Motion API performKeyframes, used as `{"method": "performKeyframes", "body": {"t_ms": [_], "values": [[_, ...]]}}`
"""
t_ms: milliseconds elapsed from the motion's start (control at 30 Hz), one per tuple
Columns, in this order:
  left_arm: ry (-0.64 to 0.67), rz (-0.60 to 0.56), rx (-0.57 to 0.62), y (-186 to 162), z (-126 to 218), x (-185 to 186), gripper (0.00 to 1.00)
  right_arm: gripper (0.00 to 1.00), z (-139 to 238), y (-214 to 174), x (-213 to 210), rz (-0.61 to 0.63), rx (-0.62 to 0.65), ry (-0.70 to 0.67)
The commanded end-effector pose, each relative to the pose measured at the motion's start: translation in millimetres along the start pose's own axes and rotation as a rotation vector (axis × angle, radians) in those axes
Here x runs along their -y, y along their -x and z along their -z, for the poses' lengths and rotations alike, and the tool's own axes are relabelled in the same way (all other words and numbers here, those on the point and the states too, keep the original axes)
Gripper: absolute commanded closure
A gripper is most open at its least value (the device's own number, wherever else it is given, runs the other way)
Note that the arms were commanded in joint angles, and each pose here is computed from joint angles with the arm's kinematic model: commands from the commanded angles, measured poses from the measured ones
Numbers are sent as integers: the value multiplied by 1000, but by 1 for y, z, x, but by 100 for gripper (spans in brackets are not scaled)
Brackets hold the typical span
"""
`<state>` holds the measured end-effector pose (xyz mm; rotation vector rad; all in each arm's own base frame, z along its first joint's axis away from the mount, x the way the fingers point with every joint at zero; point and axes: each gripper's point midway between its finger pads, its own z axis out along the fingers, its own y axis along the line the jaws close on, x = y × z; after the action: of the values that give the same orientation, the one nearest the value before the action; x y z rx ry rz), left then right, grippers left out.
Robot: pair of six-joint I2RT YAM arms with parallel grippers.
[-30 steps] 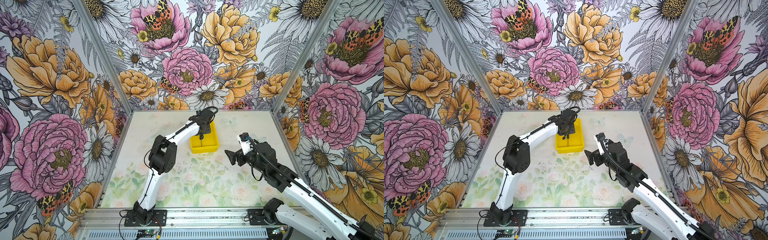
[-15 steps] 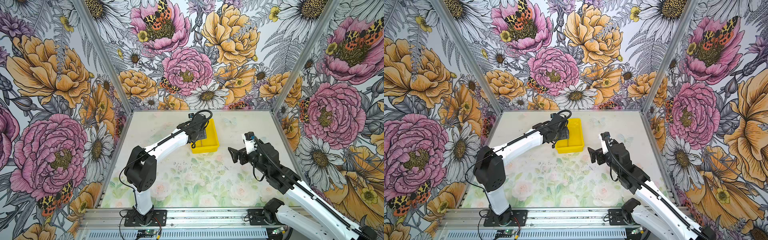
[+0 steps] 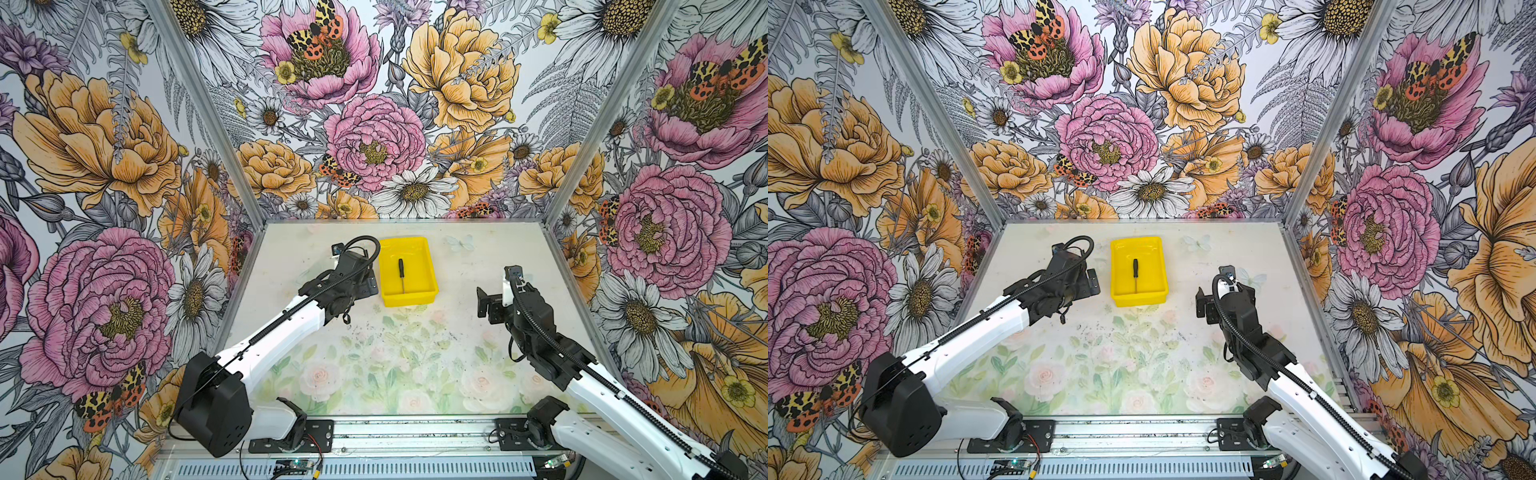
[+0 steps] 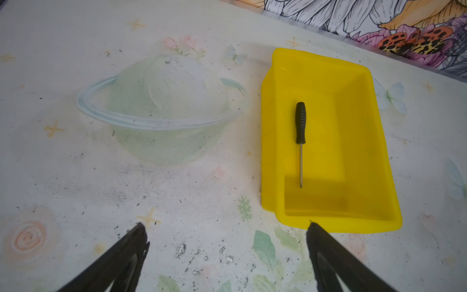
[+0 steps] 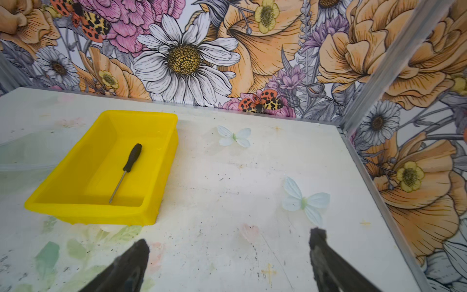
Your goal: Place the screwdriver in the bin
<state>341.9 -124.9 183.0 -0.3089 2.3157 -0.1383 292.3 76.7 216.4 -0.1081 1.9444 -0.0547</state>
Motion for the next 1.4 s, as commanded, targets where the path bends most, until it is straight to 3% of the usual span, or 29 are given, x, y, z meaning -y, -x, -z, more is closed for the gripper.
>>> {"method": "performKeyframes", "body": {"t_ms": [0, 167, 300, 433, 733, 933, 1100, 1367], "values": [[19, 12, 121, 29, 9, -26, 1, 0, -4, 2, 33, -16, 37, -168], [142, 77, 234, 50, 17, -86, 1, 0, -20, -29, 53, 5, -22, -235], [245, 58, 353, 62, 16, -126, 1, 1, -28, -54, 70, -30, -20, -280], [247, 33, 396, 65, 14, -145, 1, 1, -31, -76, 80, -59, -45, -296], [174, -39, 514, 50, -11, -153, 1, 0, -47, -81, 91, -64, -25, -315], [165, -66, 515, 40, -36, -158, 1, 0, -58, -74, 100, -101, 8, -340], [122, -35, 543, 42, -49, -157, 1, 0, -67, -73, 102, -96, 0, -325], [104, -108, 580, 52, -54, -149, 1, 1, -76, -68, 106, -136, 38, -309]]}}
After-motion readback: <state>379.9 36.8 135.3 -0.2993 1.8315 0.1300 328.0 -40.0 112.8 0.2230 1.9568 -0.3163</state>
